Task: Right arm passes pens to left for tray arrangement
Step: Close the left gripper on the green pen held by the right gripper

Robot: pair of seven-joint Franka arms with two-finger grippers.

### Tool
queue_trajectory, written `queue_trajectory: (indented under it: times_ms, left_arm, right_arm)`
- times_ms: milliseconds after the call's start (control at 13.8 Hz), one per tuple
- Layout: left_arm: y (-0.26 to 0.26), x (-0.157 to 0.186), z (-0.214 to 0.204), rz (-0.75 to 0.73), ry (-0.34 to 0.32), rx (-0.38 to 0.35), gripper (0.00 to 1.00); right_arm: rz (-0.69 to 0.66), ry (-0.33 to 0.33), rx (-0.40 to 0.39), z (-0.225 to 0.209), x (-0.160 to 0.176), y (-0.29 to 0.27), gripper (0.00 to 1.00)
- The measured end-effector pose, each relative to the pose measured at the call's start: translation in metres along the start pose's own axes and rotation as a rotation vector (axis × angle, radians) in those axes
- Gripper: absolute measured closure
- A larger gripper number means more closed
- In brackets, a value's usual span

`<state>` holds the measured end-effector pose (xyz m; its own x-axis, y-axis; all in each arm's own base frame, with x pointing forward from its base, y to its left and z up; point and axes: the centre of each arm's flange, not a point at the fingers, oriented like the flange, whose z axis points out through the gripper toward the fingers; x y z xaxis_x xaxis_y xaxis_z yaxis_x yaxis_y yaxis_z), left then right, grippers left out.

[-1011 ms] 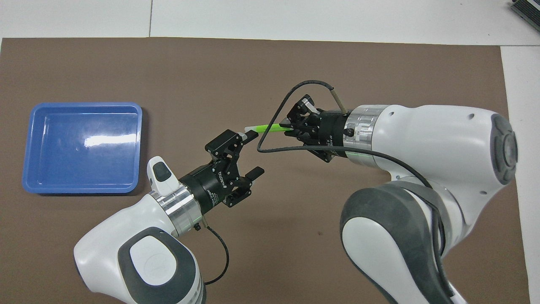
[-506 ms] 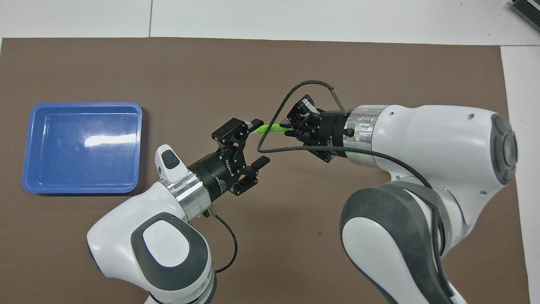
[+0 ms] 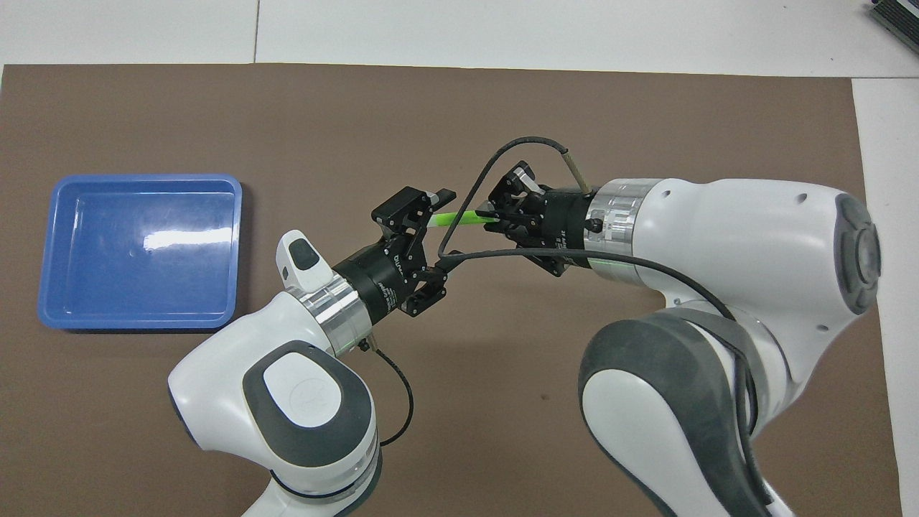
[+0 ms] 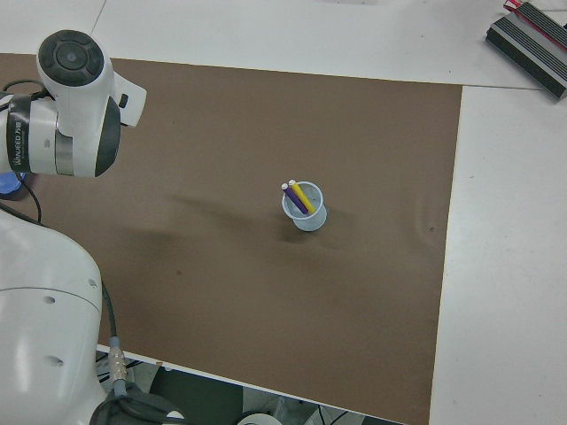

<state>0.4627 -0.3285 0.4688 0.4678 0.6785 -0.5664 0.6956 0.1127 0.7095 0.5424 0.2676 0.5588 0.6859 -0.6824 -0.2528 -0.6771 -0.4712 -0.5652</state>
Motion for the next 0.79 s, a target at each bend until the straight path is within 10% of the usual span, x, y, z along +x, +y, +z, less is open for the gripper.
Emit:
queue_trajectory:
  times_ms: [795]
  left_arm:
    - [0.0058,0.0004,0.0076,0.001,0.006,-0.01,0.38]
  right_arm:
    - [0.0,0.0,0.0,0.0001,0.0001,0.0002,0.81]
